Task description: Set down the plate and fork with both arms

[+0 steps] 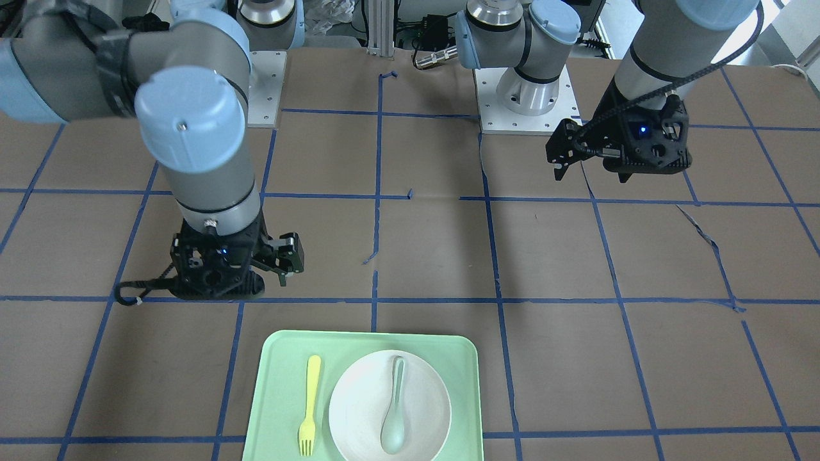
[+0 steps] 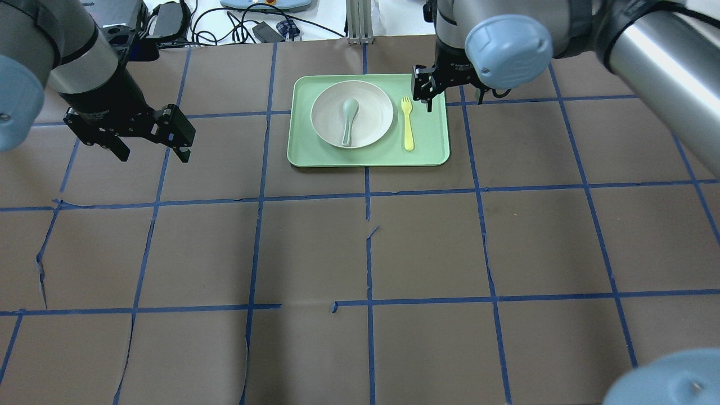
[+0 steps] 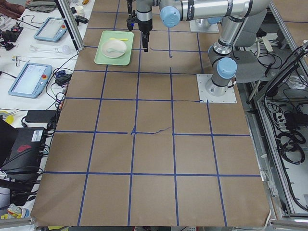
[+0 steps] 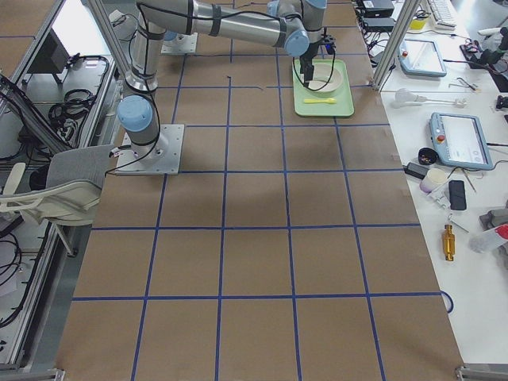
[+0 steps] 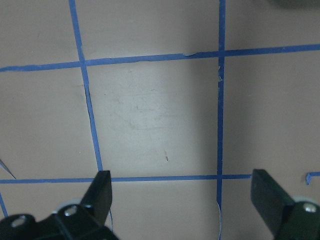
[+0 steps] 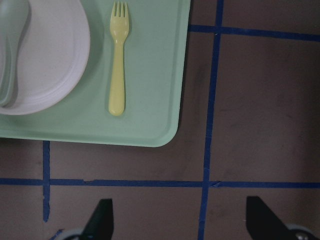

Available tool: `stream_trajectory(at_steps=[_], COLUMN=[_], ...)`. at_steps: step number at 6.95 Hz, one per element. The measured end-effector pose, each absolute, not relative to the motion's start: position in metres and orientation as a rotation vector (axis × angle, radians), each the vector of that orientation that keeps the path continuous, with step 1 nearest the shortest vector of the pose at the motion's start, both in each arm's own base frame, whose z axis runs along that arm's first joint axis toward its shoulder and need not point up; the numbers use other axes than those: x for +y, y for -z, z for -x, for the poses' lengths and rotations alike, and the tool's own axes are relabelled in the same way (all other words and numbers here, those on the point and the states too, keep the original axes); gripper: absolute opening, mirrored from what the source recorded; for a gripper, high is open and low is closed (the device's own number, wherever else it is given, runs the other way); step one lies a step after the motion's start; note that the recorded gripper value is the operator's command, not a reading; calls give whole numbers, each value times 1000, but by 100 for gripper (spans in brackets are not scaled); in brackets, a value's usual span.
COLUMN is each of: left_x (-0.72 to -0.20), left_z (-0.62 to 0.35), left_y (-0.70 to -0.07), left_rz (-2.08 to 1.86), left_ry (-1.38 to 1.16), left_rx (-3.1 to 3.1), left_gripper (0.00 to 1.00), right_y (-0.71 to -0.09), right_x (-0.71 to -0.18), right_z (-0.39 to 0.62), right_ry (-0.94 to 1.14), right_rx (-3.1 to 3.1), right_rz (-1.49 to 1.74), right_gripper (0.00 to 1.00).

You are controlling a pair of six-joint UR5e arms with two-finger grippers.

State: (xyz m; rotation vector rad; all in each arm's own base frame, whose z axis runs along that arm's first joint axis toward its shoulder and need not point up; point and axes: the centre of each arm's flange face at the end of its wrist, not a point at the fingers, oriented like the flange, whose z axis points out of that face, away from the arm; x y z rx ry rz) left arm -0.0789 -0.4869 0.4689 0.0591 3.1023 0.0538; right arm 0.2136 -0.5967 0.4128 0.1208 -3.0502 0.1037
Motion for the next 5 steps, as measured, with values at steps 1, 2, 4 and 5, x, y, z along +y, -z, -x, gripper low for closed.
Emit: stream_trajectory(at_steps=[1,2,4,5], left_x=[-484,-483,-480,-476], left_z=[81,84,99,112], left_y=[-477,-481,-483,-481], left_rz=[-58,-58,-99,-156], left_ry=[-49,-41,-39,-51], left_rx=[3112,3140,3171,3121], left_gripper=[100,100,100,100], right_y=[-445,-471,-489,-488], right_x=[-578,-557,-514,-499], right_z=[-204,-196,-186,-184], right_ry=[-121,-138,-136,-133], right_rx=[-3053,-3053,-3050,-3050], right_rz=[-159,-177,-184,-183], right_gripper=[100,100,100,100])
